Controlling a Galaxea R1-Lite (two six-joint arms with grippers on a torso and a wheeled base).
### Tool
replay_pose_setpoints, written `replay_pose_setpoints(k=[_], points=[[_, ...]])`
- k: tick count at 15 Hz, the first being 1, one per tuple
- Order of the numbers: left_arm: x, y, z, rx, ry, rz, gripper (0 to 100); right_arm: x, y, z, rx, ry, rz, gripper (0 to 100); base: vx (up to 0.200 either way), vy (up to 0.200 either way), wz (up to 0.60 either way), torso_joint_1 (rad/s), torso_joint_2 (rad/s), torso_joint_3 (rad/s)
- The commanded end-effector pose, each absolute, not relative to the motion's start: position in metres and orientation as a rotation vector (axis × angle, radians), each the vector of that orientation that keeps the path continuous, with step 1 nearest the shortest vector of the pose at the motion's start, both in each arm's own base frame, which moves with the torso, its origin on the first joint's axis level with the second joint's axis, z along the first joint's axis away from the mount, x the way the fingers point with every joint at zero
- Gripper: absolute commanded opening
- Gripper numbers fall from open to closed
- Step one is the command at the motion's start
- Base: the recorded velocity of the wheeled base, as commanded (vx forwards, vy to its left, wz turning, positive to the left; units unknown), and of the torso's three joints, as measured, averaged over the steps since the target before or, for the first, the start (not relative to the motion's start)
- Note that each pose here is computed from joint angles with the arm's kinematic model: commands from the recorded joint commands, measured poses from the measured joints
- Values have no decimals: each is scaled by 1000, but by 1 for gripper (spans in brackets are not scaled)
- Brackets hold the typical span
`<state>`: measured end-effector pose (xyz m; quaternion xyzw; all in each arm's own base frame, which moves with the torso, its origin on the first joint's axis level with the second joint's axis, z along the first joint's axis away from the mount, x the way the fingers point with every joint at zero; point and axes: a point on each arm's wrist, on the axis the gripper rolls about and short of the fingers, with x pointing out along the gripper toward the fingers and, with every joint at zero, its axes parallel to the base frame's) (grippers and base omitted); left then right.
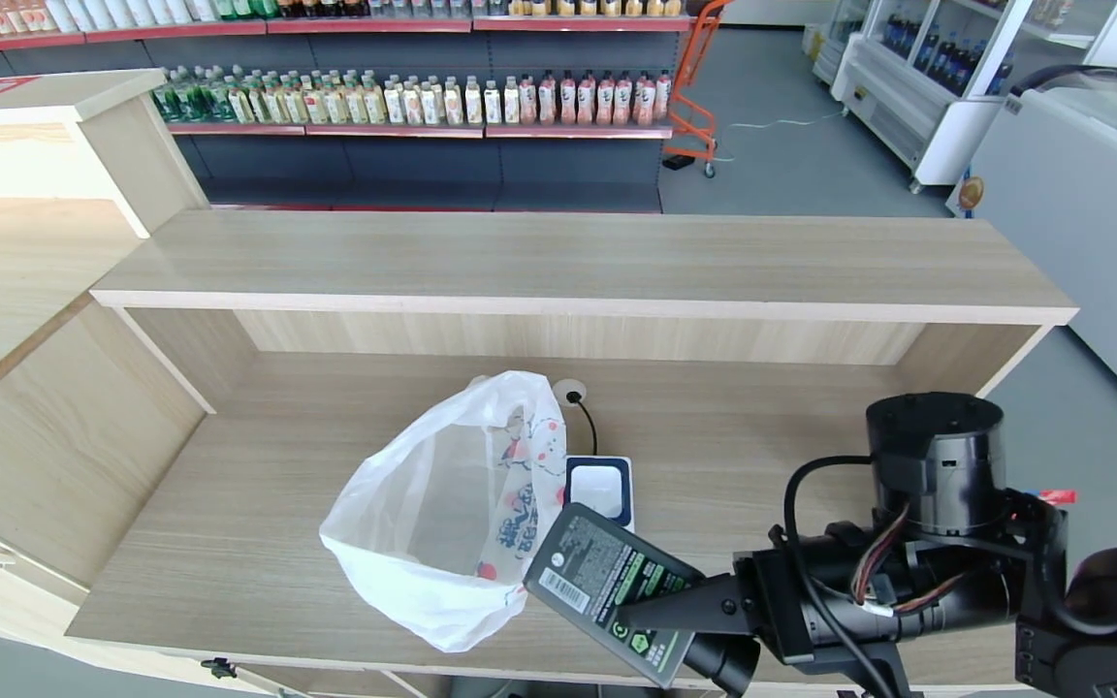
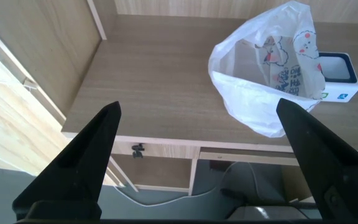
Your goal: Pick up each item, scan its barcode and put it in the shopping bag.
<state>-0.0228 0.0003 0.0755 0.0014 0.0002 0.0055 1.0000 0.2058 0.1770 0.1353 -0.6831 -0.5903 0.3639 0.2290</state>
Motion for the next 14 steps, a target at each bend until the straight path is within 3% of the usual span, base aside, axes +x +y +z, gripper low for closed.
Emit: replay_pose_setpoints(k=[1, 6, 9, 10, 13, 14], points=[[-23, 0, 75, 3, 0, 12, 100, 206, 178, 134, -1878, -1623, 1008, 0, 0, 0, 0, 0, 0, 0], [-23, 0, 75, 5, 0, 12, 100, 199, 178, 138, -1802, -1569, 1064, 0, 0, 0, 0, 0, 0, 0], [-23, 0, 75, 3, 0, 11, 100, 179, 175, 181, -1549, -1428, 1101, 0, 0, 0, 0, 0, 0, 0], [-23, 0, 75, 3, 0, 12, 100, 179, 141, 214, -1429, -1198, 998, 0, 0, 0, 0, 0, 0, 0], [-23, 0, 75, 3, 0, 11, 100, 176, 79, 232, -951, -604, 854, 0, 0, 0, 0, 0, 0, 0], [-23, 0, 75, 3, 0, 12, 100, 173, 69, 232, -654, -403, 787, 0, 0, 0, 0, 0, 0, 0]])
